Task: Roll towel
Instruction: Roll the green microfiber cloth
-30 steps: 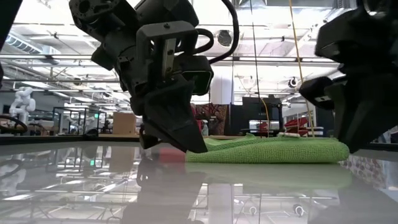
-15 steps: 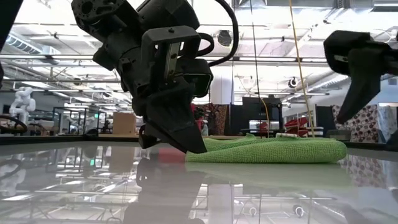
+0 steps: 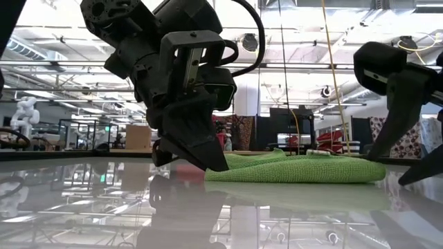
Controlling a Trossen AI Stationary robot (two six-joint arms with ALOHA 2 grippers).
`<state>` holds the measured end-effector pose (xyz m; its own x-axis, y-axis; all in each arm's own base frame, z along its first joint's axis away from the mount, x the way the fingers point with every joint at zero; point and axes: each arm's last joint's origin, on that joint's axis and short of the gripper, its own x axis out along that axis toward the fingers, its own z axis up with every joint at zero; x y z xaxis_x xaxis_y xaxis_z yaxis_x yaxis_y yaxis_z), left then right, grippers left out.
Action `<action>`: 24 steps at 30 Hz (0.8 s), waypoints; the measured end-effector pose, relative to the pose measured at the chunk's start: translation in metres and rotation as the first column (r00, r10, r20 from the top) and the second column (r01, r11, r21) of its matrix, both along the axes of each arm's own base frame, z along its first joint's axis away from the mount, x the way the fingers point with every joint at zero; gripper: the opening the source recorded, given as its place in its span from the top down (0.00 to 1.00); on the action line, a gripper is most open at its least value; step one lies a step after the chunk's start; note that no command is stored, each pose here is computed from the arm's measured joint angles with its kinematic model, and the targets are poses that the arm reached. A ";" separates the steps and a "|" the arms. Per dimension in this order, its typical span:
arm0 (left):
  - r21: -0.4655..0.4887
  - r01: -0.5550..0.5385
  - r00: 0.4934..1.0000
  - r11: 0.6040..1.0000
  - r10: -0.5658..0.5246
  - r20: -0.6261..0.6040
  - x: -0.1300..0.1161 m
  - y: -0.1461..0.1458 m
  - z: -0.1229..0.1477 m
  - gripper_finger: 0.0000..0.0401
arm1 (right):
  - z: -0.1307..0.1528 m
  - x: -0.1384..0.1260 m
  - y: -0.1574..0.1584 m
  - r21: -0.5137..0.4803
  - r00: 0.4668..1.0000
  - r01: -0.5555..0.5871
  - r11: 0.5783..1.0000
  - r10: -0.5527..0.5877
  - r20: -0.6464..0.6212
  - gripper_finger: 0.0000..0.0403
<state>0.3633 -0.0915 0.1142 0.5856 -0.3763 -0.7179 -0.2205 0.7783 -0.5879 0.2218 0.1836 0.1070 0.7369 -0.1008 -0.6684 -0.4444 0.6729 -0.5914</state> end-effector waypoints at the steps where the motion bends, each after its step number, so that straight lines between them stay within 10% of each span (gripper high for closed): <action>1: 0.000 0.000 1.000 1.000 0.000 0.000 0.000 0.000 0.000 0.98 | 0.000 0.000 0.000 -0.004 1.000 -0.003 1.000 0.003 0.002 0.70; 15: -0.027 0.005 1.000 1.000 -0.005 -0.005 0.000 -0.001 0.000 0.98 | -0.001 0.016 -0.020 0.033 0.998 0.049 0.998 -0.048 -0.032 0.71; 24: -0.056 0.028 0.999 0.998 -0.027 0.019 0.001 -0.002 0.002 0.98 | -0.002 0.019 -0.024 0.106 0.996 0.069 0.992 -0.062 -0.065 0.98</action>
